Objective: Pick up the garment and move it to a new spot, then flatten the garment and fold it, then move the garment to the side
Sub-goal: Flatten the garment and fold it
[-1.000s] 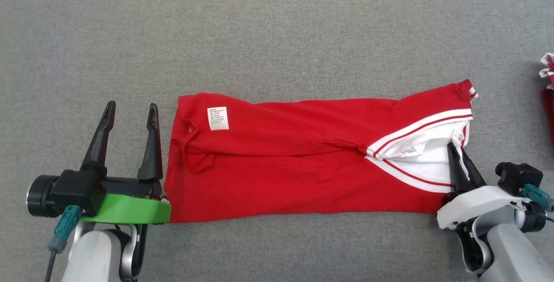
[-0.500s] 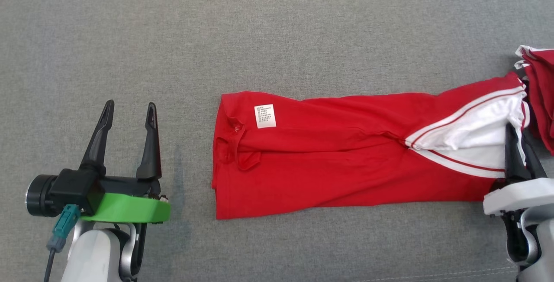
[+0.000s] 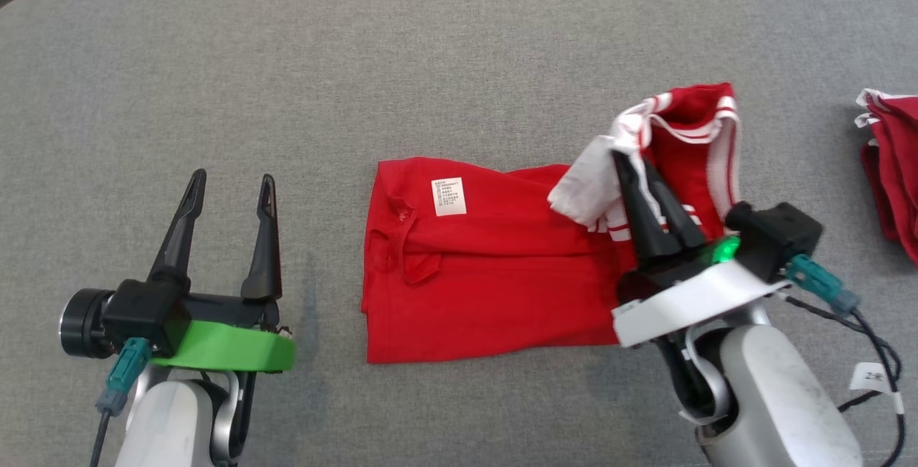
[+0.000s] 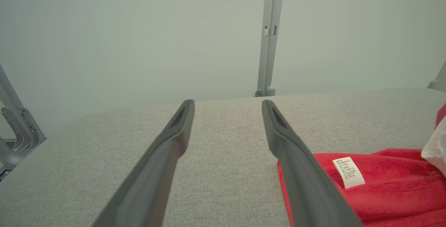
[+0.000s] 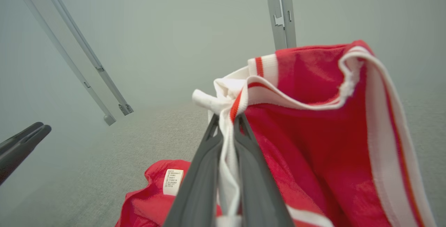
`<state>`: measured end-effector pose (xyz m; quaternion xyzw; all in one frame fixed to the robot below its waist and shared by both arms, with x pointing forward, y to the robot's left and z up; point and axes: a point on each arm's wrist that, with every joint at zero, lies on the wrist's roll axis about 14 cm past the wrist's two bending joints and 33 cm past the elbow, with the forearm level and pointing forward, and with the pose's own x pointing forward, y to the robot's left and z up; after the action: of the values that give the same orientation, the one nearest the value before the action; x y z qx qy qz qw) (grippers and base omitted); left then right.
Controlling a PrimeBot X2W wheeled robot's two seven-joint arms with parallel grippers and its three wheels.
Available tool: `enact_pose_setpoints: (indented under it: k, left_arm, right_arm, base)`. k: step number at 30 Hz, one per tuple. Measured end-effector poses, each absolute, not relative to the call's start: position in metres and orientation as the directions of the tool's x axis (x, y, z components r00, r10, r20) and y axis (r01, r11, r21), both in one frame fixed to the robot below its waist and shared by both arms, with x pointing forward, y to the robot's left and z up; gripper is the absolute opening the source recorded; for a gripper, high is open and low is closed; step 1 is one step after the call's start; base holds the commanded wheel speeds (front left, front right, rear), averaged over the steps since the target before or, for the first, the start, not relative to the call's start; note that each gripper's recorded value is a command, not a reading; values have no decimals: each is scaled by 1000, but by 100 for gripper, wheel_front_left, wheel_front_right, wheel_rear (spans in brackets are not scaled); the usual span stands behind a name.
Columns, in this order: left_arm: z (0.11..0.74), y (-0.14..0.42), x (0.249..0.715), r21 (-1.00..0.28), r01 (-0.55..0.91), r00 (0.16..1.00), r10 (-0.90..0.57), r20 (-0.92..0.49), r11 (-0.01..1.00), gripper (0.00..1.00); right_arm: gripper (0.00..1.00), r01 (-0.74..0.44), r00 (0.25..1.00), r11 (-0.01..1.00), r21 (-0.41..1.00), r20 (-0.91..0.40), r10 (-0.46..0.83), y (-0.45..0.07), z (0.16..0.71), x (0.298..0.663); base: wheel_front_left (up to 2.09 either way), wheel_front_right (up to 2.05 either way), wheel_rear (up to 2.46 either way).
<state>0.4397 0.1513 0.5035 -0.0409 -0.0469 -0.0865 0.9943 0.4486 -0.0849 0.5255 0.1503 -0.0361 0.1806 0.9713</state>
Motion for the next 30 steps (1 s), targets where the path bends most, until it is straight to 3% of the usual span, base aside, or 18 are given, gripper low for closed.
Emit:
enact_pose_setpoints:
  k: [8,17,18,19,20,25,30]
  left_arm:
    - [504,153,435,-83,166,983,-157,97,983,100]
    - [499,162,430,-87,137,988,-130,77,987,100]
    - [498,162,430,-87,135,989,-128,74,987,100]
    - [497,163,430,-88,132,990,-126,71,987,100]
    - [496,163,431,-87,131,990,-125,68,988,100]
    - [493,163,433,-85,130,990,-125,62,988,100]
    - [492,159,436,-89,140,989,-135,62,986,100]
  right_arm:
    - [0,-547,829,754,364,110,548,5,512,436]
    - [0,-630,733,634,448,75,676,62,488,430]
    - [6,-634,725,627,452,65,686,66,484,429]
    - [35,-637,718,621,456,58,694,69,481,429]
    - [100,-644,709,616,453,52,703,73,479,429]
    - [100,-685,679,584,435,91,728,84,491,431]
    - [100,-740,656,556,378,223,721,85,535,432]
  base:
    - [0,0,0]
    - [0,0,0]
    - [0,0,0]
    - [0,0,0]
    - [0,0,0]
    - [0,0,0]
    - [0,0,0]
